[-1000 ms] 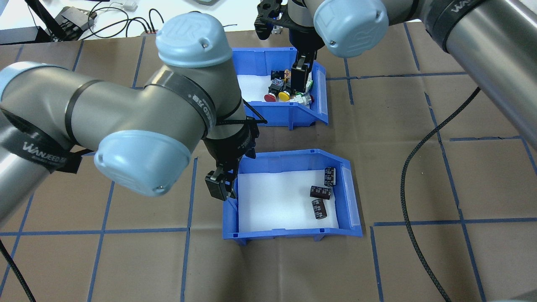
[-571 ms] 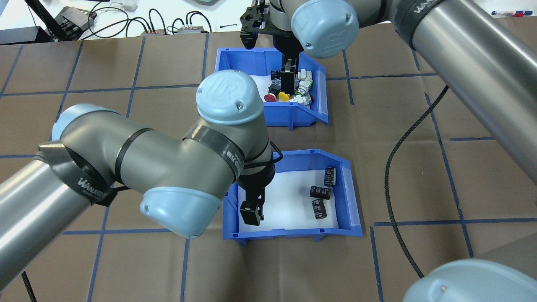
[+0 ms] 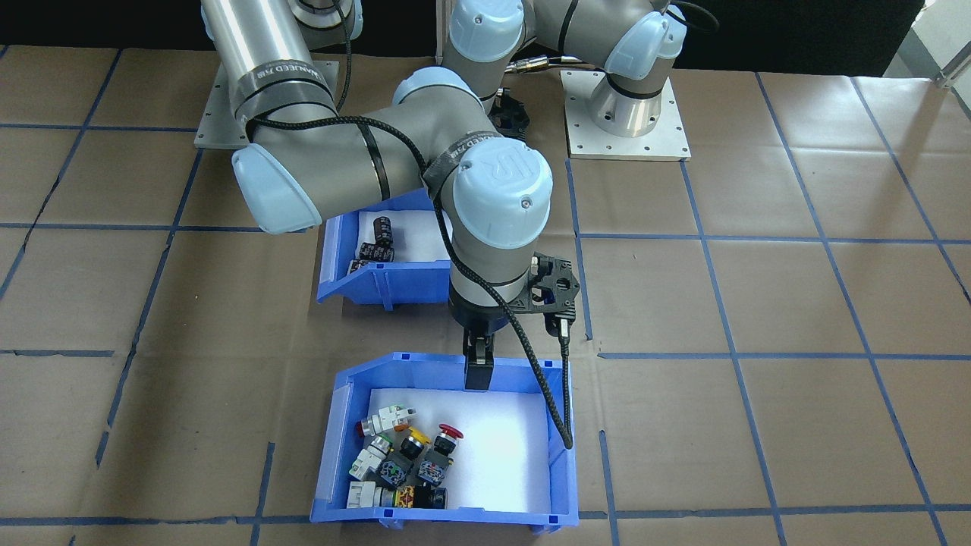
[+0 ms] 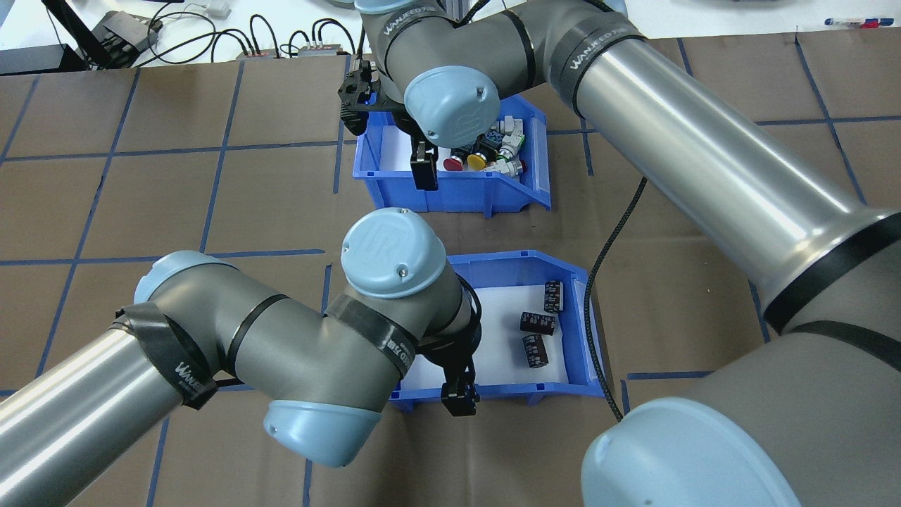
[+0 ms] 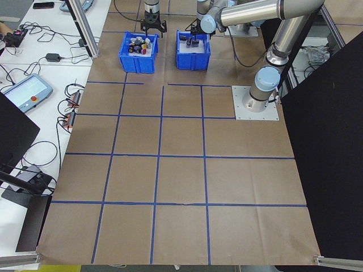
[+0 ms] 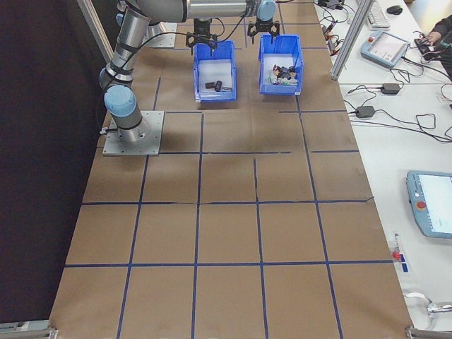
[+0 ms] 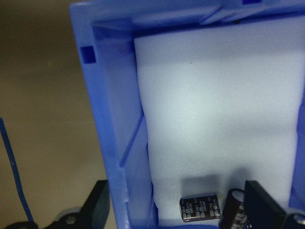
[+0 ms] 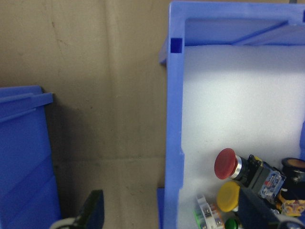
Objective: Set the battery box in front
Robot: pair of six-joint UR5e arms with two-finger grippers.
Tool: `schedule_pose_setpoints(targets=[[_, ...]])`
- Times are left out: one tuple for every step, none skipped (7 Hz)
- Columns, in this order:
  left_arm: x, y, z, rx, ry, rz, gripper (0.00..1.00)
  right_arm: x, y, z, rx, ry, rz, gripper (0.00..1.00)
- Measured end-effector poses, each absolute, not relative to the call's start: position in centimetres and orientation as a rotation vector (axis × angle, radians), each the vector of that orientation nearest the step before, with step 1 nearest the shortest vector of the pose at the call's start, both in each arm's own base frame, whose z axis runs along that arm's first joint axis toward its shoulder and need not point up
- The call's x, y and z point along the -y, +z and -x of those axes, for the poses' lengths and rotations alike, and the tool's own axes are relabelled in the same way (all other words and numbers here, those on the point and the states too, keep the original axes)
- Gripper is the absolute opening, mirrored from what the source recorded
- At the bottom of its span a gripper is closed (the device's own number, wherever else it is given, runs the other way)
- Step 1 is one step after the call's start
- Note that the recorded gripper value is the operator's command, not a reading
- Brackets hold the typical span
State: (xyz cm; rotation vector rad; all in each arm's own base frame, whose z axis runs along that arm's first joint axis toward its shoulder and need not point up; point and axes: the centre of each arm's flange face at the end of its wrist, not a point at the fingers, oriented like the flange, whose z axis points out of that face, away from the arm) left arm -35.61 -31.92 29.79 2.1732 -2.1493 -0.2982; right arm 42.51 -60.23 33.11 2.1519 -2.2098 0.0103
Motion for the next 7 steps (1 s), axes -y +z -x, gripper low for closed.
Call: schedule_pose_setpoints(targets=[[31.2,29.6,36.0,2.15,-0.307,-2.176,1.0,60.6,31.3,-43.1,2.203,0.012,-2.158,1.0],[30.8,29.3,36.1,2.159,-0.311,-2.18,1.0,60.8,29.9,-43.3,2.203,0.001,-2.161,1.0],[30.5,28.7,36.1,2.168,-0.316,-2.193,0.97,61.0,29.0,-43.3,2.206,-0.01,-2.159,0.95],[30.1,28.3,35.9,2.175,-0.316,-2.201,0.96,61.4,28.4,-43.2,2.21,-0.007,-2.153,0.71],[29.8,27.7,35.7,2.186,-0.317,-2.21,0.92,61.7,28.3,-43.0,2.207,0.007,-2.143,0.4],[29.6,26.6,35.5,2.199,-0.323,-2.224,0.76,61.9,28.4,-42.8,2.199,0.014,-2.134,0.2],[29.5,25.8,35.4,2.204,-0.327,-2.236,0.66,62.0,28.4,-42.7,2.177,0.012,-2.141,0.03]])
